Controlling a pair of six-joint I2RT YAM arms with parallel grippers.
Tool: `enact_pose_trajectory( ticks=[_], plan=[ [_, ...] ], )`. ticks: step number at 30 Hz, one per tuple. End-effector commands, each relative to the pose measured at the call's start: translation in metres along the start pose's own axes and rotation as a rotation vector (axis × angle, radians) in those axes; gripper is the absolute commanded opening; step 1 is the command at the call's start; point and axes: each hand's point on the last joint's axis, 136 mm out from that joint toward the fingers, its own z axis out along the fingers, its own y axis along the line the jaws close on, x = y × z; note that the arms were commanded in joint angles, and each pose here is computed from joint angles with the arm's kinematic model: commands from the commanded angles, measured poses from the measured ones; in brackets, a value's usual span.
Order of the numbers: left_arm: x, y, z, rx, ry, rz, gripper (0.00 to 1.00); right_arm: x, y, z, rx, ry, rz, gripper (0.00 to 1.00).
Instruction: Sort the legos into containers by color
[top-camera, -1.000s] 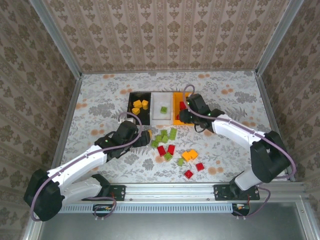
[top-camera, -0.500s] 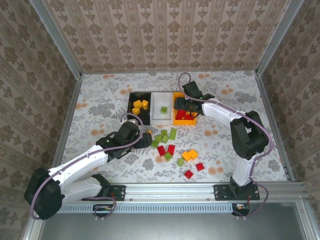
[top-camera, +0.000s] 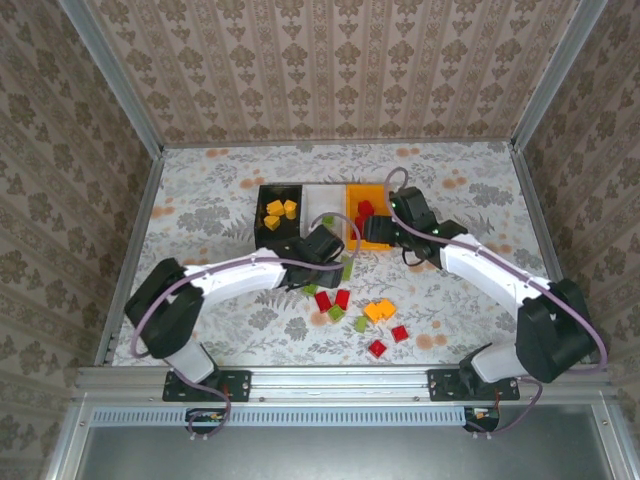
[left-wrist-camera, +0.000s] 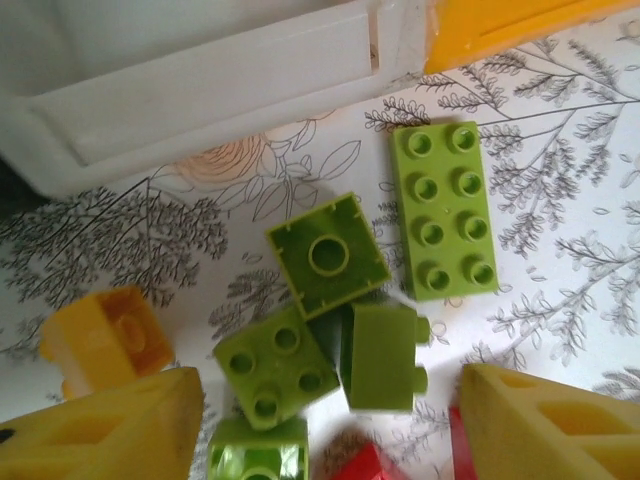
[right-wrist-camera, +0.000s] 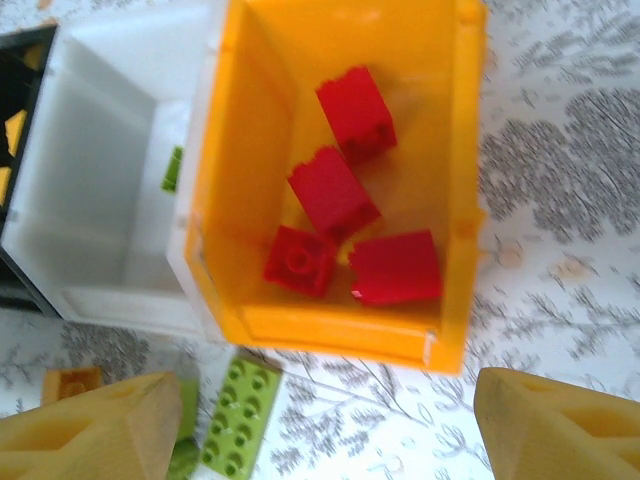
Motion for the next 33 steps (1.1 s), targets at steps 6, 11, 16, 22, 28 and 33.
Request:
enact_pose_trajectory(
  ticks=[6, 11, 16, 22, 28, 33],
  plan=[
    [-0.002, -0.003, 0.020, -0.127, 0.030, 0.159, 0.57, 0.004, -0.020, -0.022, 0.020, -0.044, 0.044, 0.79],
    [0.006, -0.008, 0.027, -0.130, 0.052, 0.177, 0.49, -0.001, -0.026, -0.028, 0.017, -0.064, 0.058, 0.79],
    [0.012, -0.015, 0.027, -0.108, 0.079, 0.171, 0.46, -0.005, -0.029, -0.030, 0.014, -0.073, 0.073, 0.79],
    [0.018, -0.017, 0.022, -0.090, 0.109, 0.148, 0.50, -0.006, -0.032, -0.029, 0.010, -0.074, 0.079, 0.79],
    [0.023, -0.013, 0.010, -0.103, 0.103, 0.122, 0.54, -0.005, -0.032, -0.029, 0.005, -0.072, 0.083, 0.79],
    [0.029, -0.017, 0.013, -0.079, 0.114, 0.116, 0.58, -0.005, -0.032, -0.027, -0.002, -0.071, 0.090, 0.79]
  ],
)
